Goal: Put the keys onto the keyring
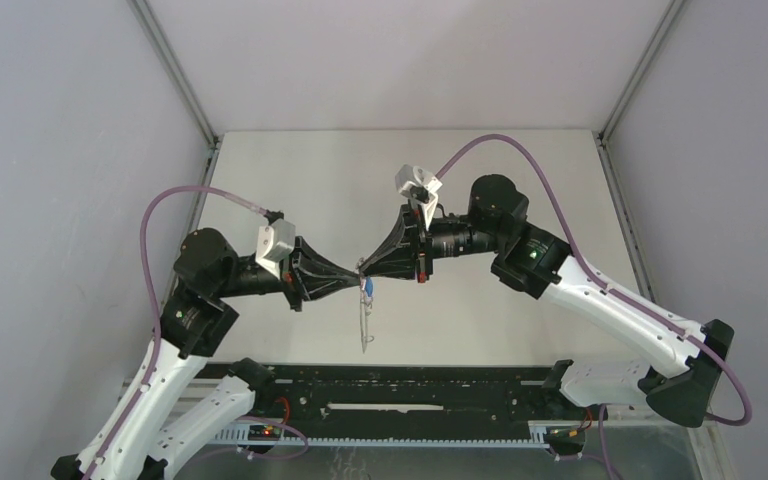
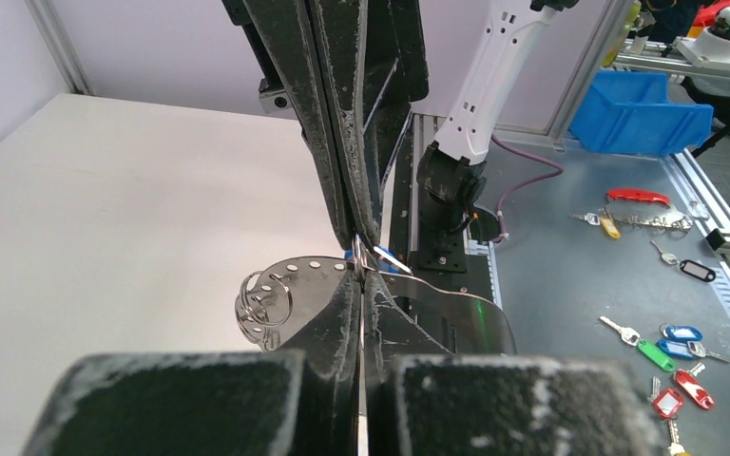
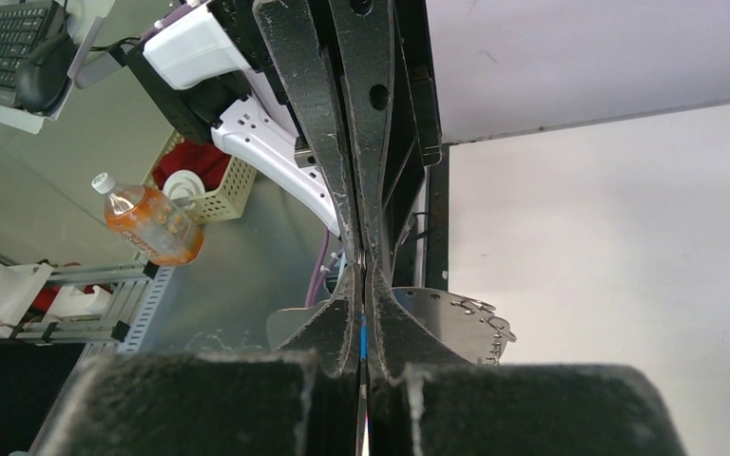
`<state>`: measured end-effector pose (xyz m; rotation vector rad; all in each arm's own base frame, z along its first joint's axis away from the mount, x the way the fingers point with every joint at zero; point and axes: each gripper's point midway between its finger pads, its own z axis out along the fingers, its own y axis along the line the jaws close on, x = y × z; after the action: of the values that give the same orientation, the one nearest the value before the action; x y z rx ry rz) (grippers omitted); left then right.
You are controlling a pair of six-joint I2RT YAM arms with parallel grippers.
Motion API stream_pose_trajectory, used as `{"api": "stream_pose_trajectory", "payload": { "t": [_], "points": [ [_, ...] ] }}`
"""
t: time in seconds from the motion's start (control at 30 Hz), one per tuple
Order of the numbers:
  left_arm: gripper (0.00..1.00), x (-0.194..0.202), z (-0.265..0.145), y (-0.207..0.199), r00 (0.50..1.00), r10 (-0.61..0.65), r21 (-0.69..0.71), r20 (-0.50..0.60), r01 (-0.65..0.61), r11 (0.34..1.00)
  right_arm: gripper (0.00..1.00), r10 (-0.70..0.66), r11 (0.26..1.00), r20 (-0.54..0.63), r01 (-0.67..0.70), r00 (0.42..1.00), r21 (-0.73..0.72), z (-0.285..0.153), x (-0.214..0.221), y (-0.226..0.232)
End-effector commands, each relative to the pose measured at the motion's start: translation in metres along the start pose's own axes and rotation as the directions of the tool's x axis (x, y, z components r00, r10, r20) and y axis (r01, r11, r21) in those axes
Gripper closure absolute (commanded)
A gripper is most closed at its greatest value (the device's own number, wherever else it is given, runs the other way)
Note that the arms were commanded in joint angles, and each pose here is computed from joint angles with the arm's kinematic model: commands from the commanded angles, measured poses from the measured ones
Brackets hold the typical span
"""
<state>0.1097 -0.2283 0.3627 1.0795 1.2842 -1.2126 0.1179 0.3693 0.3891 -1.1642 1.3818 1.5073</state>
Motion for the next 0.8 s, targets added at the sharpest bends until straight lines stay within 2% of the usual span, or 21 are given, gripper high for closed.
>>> {"api": "stream_pose_trajectory", "payload": {
  "t": [0.0,0.03,0.13,0.23,0.47,0.77],
  "points": [
    [1.0,-0.011,-0.001,-0.003,0.998,0.049,0.005,0.028,-0.05,0.999,1.0,-0.028,1.0,0.011,0.028,1.0,-0.007,-0.001,-0.004,0.006],
    [0.97,-0.007,-0.001,0.0,0.999,0.05,-0.005,0.016,-0.05,0.999,1.0,-0.032,0.999,0.012,0.032,0.999,0.002,-0.002,-0.005,0.006],
    [0.77,0.006,-0.004,0.008,0.997,0.069,-0.032,-0.046,-0.071,0.997,1.0,-0.045,0.998,-0.013,0.045,0.999,0.046,-0.009,-0.003,0.003],
    [0.67,0.012,-0.007,0.011,0.989,0.113,-0.035,-0.099,-0.117,0.992,1.0,-0.033,0.994,-0.104,0.043,0.994,0.096,-0.015,0.011,-0.002],
    [0.68,0.016,-0.01,0.012,0.967,0.198,-0.003,-0.159,-0.201,0.979,1.0,-0.034,0.988,-0.276,0.074,0.96,0.136,-0.011,0.031,-0.006],
    [0.69,0.023,-0.012,-0.001,0.965,0.192,0.065,-0.182,-0.183,0.981,1.0,-0.064,0.984,-0.351,0.117,0.934,0.131,0.002,0.031,-0.005]
  ]
}}
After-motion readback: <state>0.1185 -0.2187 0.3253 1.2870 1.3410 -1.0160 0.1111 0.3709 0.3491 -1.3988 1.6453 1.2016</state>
